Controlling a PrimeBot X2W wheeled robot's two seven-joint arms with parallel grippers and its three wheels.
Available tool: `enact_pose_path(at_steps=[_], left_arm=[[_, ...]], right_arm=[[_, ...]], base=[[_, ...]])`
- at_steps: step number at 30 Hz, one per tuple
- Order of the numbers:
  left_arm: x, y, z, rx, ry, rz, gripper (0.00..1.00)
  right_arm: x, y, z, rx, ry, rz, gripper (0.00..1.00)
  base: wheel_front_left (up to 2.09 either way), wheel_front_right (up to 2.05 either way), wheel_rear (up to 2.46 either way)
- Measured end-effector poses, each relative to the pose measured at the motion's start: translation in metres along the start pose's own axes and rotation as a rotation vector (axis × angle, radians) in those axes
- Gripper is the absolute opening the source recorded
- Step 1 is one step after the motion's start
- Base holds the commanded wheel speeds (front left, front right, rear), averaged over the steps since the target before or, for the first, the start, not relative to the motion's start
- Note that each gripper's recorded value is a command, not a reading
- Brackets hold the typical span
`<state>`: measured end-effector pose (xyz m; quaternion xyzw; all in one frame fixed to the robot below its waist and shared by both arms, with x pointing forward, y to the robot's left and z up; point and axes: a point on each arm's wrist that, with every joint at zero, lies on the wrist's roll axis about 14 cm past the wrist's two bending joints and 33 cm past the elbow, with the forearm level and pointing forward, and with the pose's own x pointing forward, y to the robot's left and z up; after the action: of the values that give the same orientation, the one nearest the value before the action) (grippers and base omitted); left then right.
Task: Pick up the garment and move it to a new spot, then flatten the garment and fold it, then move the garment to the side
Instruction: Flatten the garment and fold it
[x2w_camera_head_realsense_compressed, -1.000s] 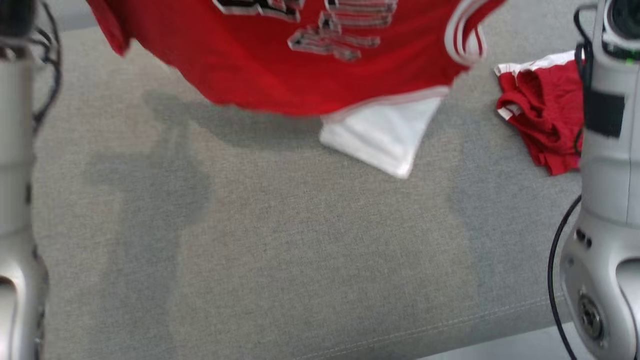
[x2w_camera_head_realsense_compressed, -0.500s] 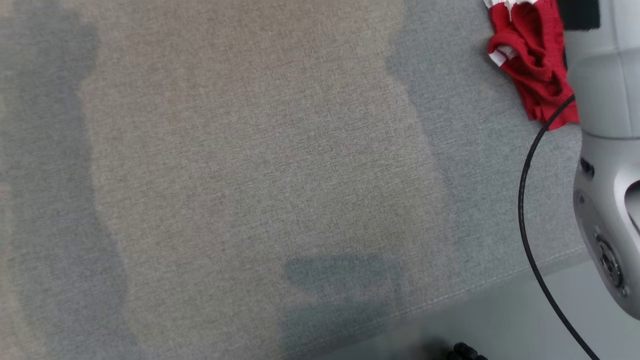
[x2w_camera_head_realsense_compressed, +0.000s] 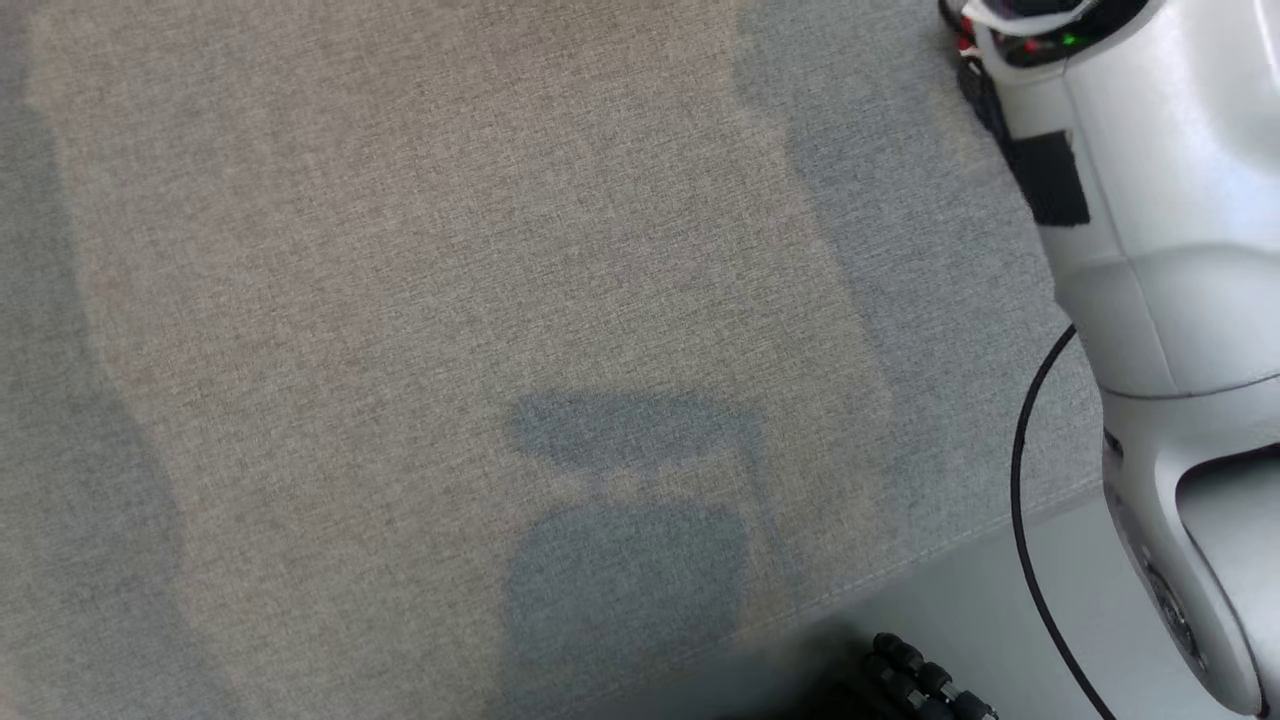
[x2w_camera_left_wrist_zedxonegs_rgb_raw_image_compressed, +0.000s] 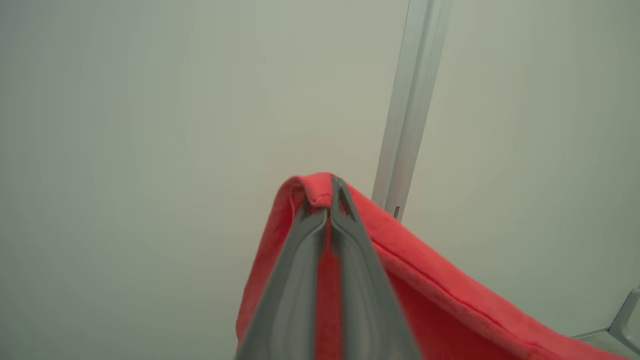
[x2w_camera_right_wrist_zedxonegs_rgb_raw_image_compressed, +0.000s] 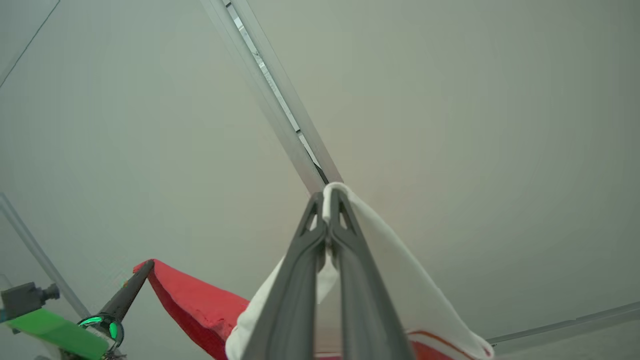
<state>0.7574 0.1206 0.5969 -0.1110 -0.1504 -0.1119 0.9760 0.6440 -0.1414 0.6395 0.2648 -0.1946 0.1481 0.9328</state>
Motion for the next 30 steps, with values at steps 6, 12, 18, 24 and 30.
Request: enact_pose_path(at_steps=[6,12,18,24,30], left_arm=[[-0.016,0.027,-0.006,0.025,0.045,0.042,0.0],[-0.031,0.06,-0.003,0.011,0.062,0.113,0.0],[-0.041,0.028,-0.005,-0.086,0.052,0.049,0.0],[-0.078,0.007,-0.013,-0.187,0.078,0.006,0.0],[-0.147,-0.007,-0.027,-0.28,0.16,0.002,0.0]], right_arm=[[-0.026,0.002,-0.013,0.04,0.051,0.002,0.0],[-0.045,0.005,-0.015,0.061,0.081,0.014,0.0],[-0.059,0.004,-0.012,0.071,0.088,0.008,0.0],[-0.089,-0.006,-0.007,0.095,0.092,-0.045,0.0],[-0.155,-0.015,-0.013,0.136,0.149,-0.147,0.0]], base=[[0.0,0.0,0.0],[0.0,0.0,0.0],[0.0,0.0,0.0],[0.0,0.0,0.0],[0.0,0.0,0.0]])
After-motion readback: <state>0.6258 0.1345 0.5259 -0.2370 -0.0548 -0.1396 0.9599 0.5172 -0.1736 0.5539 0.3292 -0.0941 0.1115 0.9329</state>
